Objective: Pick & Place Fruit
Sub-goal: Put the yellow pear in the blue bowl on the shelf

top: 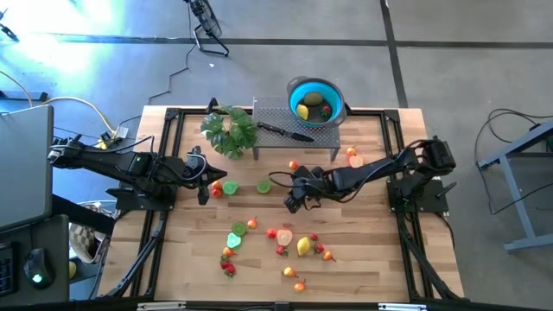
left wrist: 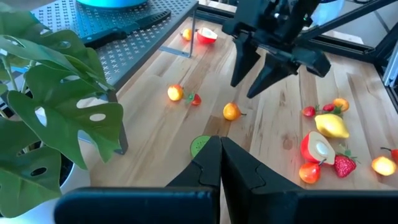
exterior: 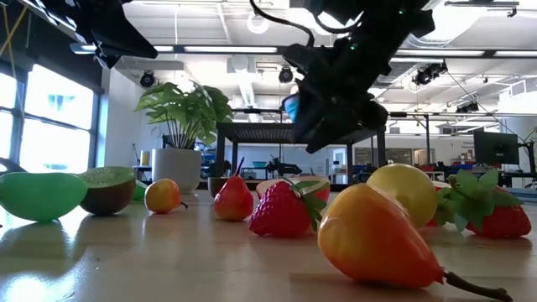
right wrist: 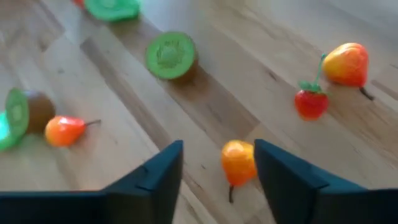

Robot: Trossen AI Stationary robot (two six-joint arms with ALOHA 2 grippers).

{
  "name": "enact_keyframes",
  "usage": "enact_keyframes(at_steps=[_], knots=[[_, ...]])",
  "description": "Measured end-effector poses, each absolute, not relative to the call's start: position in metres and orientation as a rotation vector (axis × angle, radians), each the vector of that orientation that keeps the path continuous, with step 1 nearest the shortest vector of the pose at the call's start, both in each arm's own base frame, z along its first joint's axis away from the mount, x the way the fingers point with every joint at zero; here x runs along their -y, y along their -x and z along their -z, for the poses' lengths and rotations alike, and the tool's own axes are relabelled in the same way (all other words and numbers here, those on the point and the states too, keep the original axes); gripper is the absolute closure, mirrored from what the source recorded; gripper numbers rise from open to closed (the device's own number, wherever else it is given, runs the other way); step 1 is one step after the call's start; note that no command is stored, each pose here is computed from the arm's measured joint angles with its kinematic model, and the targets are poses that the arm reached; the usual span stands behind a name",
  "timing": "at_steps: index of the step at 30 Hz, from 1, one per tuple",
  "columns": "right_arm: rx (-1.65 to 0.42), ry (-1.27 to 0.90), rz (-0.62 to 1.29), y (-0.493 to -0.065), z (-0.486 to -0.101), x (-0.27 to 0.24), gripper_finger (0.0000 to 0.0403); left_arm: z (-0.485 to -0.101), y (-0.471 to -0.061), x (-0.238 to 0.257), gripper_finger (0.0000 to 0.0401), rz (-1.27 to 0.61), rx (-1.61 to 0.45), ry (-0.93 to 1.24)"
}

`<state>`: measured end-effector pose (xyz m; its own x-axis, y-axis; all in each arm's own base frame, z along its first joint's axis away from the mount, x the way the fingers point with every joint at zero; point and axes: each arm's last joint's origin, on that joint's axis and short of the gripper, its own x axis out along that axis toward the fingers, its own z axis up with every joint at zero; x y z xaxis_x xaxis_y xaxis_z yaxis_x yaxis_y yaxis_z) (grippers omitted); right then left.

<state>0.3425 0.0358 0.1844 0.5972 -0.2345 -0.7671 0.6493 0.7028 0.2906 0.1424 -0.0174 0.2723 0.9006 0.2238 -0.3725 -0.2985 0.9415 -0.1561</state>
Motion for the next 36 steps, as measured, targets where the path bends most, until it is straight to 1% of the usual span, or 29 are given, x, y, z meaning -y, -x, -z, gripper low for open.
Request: enact_keyframes(at_steps=[2,4,9,16,24,27,31,36], knots=[[-0.774,-0.617,0.581,-0.342,-0.181,-0.035,0.0177,-0.272,-0.142,0.017,0.0401,-0.274,-0.358,0.212],[-0.772,-0.647,0.602,-0.344,-0.177,-0.035,0.0163,-0.272,-0.142,0.017,0.0401,-0.274,-0.358,0.212],[-0.817,-0.646,0.608,-0.347,-0.161,-0.037,0.0156,-0.272,-0.142,0.017,0.0401,-0.274,-0.358,0.212],[-0.862,-0.626,0.621,-0.35,-0.144,-0.039,0.0156,-0.272,-0.142,0.017,0.0401,-0.274,-0.358,0.212],[-0.863,-0.62,0.628,-0.357,-0.125,-0.04,0.0156,-0.272,-0.142,0.017,0.0401,-0.275,-0.364,0.21],[-0.856,-0.62,0.628,-0.357,-0.125,-0.04,0.0157,-0.272,-0.142,0.017,0.0401,-0.275,-0.365,0.21],[-0.846,-0.61,0.638,-0.358,-0.125,-0.04,0.0169,-0.271,-0.142,0.017,0.0401,-0.275,-0.368,0.209],[-0.845,-0.612,0.639,-0.358,-0.125,-0.039,0.0199,-0.271,-0.142,0.017,0.0401,-0.274,-0.373,0.208]])
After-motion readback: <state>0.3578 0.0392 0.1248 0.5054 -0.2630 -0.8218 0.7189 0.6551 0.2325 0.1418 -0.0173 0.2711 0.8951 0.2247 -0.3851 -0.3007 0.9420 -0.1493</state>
